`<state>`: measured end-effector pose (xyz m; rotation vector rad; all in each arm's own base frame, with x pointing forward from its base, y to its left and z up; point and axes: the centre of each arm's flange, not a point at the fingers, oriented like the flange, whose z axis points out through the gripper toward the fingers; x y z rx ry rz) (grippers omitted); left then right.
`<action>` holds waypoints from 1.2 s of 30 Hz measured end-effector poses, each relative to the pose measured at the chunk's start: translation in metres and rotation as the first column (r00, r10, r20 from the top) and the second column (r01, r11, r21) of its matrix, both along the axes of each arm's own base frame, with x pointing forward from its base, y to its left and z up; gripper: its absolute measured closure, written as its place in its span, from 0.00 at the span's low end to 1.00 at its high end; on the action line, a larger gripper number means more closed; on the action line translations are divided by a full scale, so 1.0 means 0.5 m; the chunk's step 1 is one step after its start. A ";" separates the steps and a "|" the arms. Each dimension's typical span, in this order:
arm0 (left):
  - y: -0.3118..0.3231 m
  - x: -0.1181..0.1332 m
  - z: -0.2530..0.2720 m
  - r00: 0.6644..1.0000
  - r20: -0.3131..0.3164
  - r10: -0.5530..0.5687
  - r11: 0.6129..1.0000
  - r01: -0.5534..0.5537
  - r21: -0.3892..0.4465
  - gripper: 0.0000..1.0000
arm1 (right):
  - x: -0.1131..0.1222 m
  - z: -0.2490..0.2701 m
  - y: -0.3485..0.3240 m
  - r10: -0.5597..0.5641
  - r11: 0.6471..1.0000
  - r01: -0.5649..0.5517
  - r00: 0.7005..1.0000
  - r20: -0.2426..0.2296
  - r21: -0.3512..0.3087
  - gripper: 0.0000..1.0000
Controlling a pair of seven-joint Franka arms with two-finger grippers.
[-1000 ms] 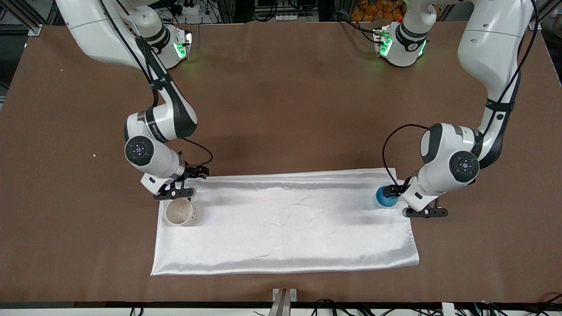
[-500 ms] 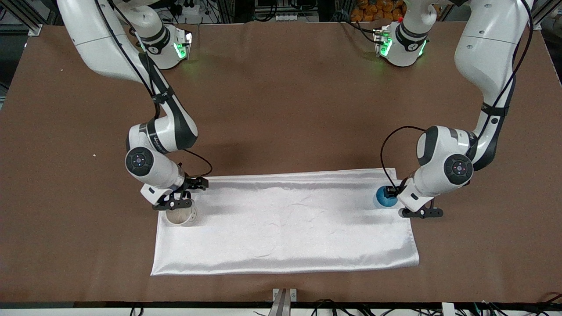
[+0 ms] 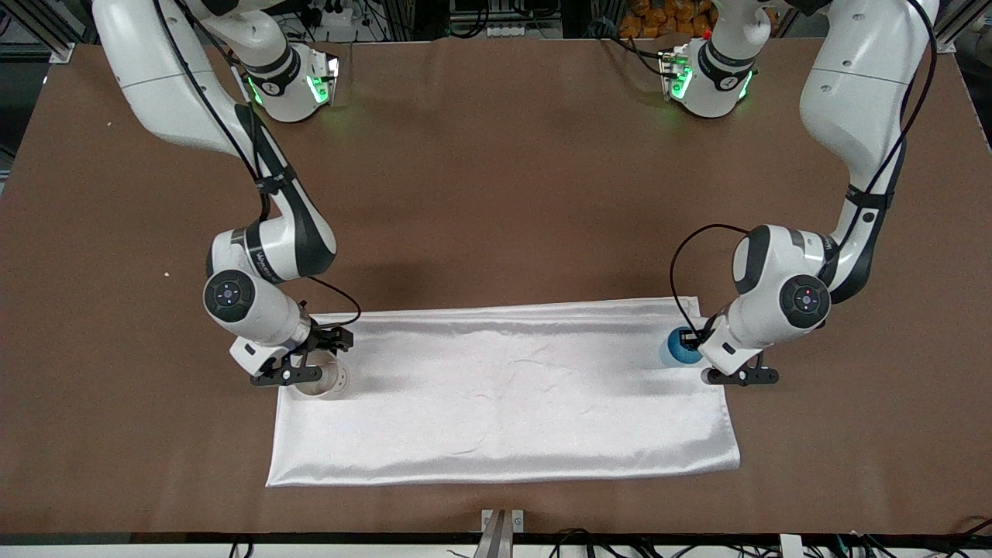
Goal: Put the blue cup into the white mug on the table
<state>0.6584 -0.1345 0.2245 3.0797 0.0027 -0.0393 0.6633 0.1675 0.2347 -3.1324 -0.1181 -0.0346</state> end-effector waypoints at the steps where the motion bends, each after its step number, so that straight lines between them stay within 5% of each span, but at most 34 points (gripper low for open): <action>1: 0.000 0.000 0.000 1.000 0.000 0.003 1.000 -0.003 0.000 0.78 | 0.002 0.001 -0.003 0.001 1.000 -0.001 1.000 0.002 -0.003 0.00; 3: -0.001 0.000 0.000 1.000 0.000 0.004 1.000 -0.004 0.000 0.79 | 0.003 0.000 -0.005 0.001 1.000 -0.001 1.000 0.003 -0.004 0.00; 6: -0.005 0.001 0.003 1.000 0.004 0.003 1.000 -0.003 -0.002 0.96 | 0.005 -0.004 -0.004 0.002 1.000 -0.002 1.000 0.007 -0.004 0.00; 25: -0.018 0.018 0.034 0.999 0.038 0.002 1.000 -0.002 -0.008 0.96 | 0.018 -0.056 -0.010 -0.005 1.000 0.004 0.998 0.063 0.012 0.01; 36: -0.043 0.028 0.108 0.997 0.077 -0.015 1.000 0.016 -0.010 0.96 | 0.023 -0.052 -0.008 -0.006 1.000 0.004 0.996 0.085 0.018 0.58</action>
